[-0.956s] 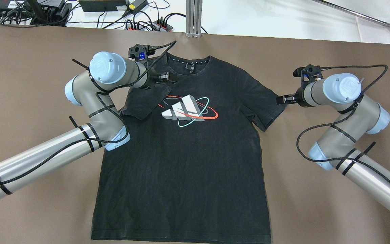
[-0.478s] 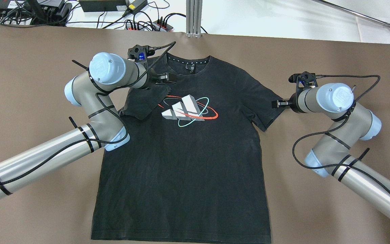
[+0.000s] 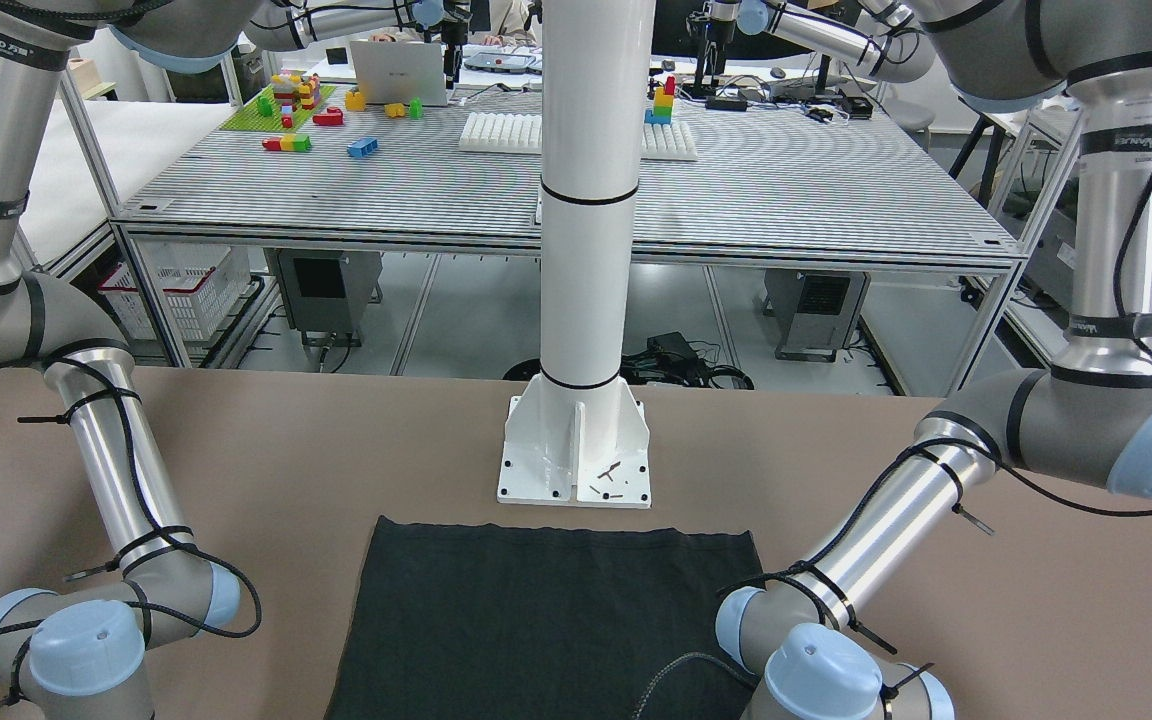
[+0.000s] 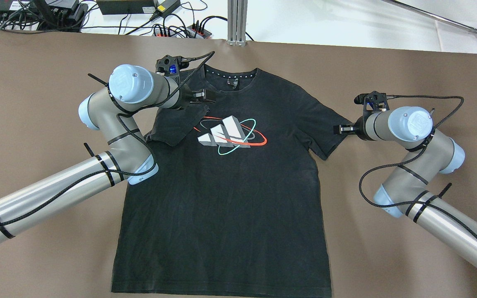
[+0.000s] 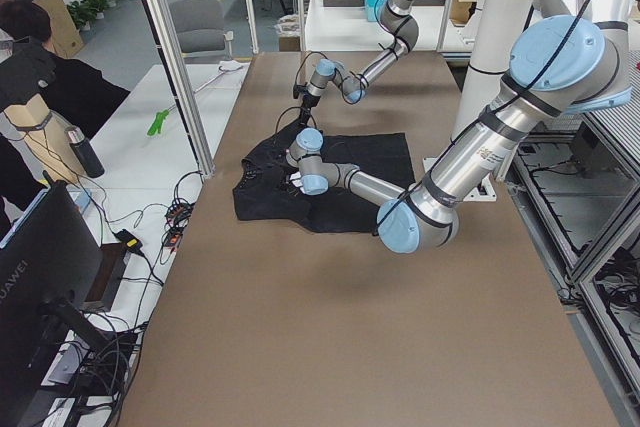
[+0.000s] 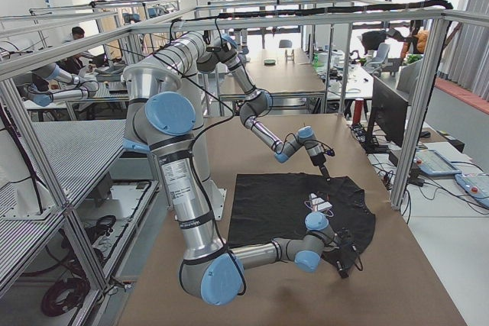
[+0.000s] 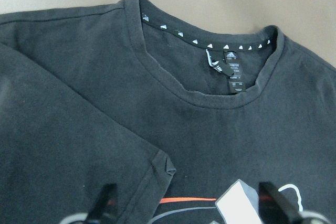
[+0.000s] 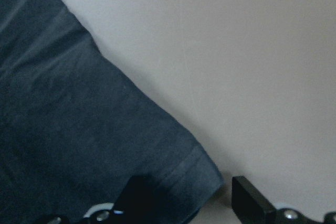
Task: Fold clothes
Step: 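Move the right gripper to the sleeve nearest it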
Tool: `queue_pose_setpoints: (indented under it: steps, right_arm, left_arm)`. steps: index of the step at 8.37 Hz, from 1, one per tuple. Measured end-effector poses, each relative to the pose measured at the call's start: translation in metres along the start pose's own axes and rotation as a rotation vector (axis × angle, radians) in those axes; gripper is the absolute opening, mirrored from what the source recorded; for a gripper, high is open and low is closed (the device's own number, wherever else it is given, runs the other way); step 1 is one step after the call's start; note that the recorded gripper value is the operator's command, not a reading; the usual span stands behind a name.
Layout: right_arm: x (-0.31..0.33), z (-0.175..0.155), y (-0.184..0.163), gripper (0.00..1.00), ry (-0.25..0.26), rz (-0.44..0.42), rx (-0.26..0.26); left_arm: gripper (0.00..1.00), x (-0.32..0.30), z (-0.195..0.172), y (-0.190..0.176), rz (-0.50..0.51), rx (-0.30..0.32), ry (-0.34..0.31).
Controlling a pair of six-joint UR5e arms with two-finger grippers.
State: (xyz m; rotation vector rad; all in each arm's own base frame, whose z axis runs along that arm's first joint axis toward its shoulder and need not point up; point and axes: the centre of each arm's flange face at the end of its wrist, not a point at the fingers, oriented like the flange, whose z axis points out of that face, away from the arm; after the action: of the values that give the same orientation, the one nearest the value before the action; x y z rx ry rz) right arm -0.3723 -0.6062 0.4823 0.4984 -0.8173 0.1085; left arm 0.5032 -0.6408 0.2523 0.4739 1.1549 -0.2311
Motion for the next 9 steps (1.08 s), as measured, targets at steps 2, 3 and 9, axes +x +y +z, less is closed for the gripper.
queue_pose_setpoints:
  steps: [2,3,9]
  right_arm:
    - [-0.011,-0.008,-0.006,0.01,-0.022,-0.002,0.014]
    - [-0.015,-0.012,-0.009,0.00,-0.032,-0.003,0.019]
    - [-0.051,-0.039,-0.029,0.00,-0.040,-0.001,0.025]
  left_arm:
    - [0.94,-0.001,0.001,0.000,0.002,-0.001,-0.001]
    - [0.94,-0.001,0.001,0.001,0.004,-0.002,-0.002]
    - [0.94,-0.005,-0.002,-0.008,0.008,0.002,-0.005]
